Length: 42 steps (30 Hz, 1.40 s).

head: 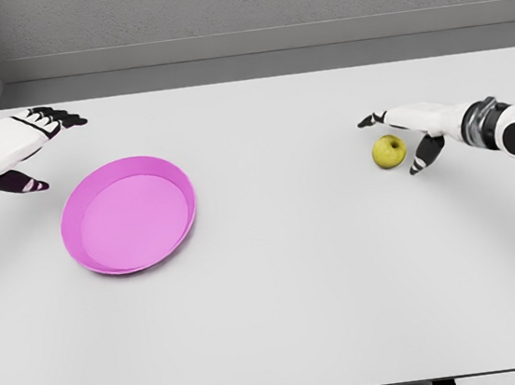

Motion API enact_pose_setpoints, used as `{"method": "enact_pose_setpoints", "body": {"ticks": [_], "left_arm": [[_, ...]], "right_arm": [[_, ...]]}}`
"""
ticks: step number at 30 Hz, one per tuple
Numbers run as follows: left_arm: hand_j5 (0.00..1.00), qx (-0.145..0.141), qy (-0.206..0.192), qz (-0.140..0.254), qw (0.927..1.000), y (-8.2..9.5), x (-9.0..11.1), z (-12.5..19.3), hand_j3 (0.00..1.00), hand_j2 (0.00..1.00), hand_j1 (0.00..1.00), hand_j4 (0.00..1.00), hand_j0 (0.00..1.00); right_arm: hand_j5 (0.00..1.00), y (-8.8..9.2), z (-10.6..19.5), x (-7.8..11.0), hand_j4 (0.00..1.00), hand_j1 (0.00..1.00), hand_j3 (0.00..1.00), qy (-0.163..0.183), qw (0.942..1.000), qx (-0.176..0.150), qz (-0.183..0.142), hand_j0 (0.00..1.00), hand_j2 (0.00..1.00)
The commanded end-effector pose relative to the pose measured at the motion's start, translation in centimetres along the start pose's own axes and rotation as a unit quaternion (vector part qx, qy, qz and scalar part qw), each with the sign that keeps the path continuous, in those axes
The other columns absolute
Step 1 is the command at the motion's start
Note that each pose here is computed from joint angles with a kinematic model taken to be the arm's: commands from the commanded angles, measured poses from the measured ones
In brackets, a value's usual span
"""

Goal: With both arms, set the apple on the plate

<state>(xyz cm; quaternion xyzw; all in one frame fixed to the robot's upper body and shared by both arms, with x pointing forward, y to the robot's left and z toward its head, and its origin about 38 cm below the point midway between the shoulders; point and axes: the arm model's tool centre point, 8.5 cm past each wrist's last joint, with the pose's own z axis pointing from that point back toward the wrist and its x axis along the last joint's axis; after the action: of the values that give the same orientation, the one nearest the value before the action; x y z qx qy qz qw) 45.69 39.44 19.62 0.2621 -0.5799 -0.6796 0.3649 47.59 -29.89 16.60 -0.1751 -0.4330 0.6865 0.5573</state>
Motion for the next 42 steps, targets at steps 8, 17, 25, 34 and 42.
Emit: {"method": "enact_pose_setpoints", "body": {"ticks": [8,17,25,34,42], "left_arm": [[1.0,0.007,-0.003,0.006,1.0,0.0,0.3,-0.5,1.0,1.0,1.0,1.0,1.0],[1.0,0.007,-0.003,0.007,0.9999,-0.1,0.3,-0.5,1.0,1.0,1.0,1.0,1.0],[1.0,-0.005,-0.003,0.007,1.0,-0.3,0.3,-0.5,1.0,1.0,1.0,1.0,1.0],[1.0,-0.004,-0.002,0.005,1.0,-0.1,0.1,-0.2,1.0,1.0,1.0,1.0,1.0],[1.0,-0.004,-0.001,0.006,1.0,-0.1,0.1,-0.1,1.0,1.0,1.0,1.0,1.0]], "right_arm": [[0.66,1.0,-0.3,0.1,0.66,0.66,0.66,-0.001,0.9999,0.015,0.005,0.66,0.66],[0.51,1.2,-0.3,0.3,0.51,0.51,0.51,-0.005,0.9998,0.018,0.009,0.51,0.51],[0.48,0.4,-0.1,0.5,0.48,0.48,0.48,-0.008,0.9998,0.011,0.015,0.48,0.48],[0.48,-1.7,0.7,3.8,0.48,0.48,0.48,-0.049,0.9979,-0.012,0.04,0.48,0.48],[0.47,-1.2,0.9,11.7,0.47,0.47,0.47,-0.152,0.9854,-0.018,0.074,0.47,0.47]]}}
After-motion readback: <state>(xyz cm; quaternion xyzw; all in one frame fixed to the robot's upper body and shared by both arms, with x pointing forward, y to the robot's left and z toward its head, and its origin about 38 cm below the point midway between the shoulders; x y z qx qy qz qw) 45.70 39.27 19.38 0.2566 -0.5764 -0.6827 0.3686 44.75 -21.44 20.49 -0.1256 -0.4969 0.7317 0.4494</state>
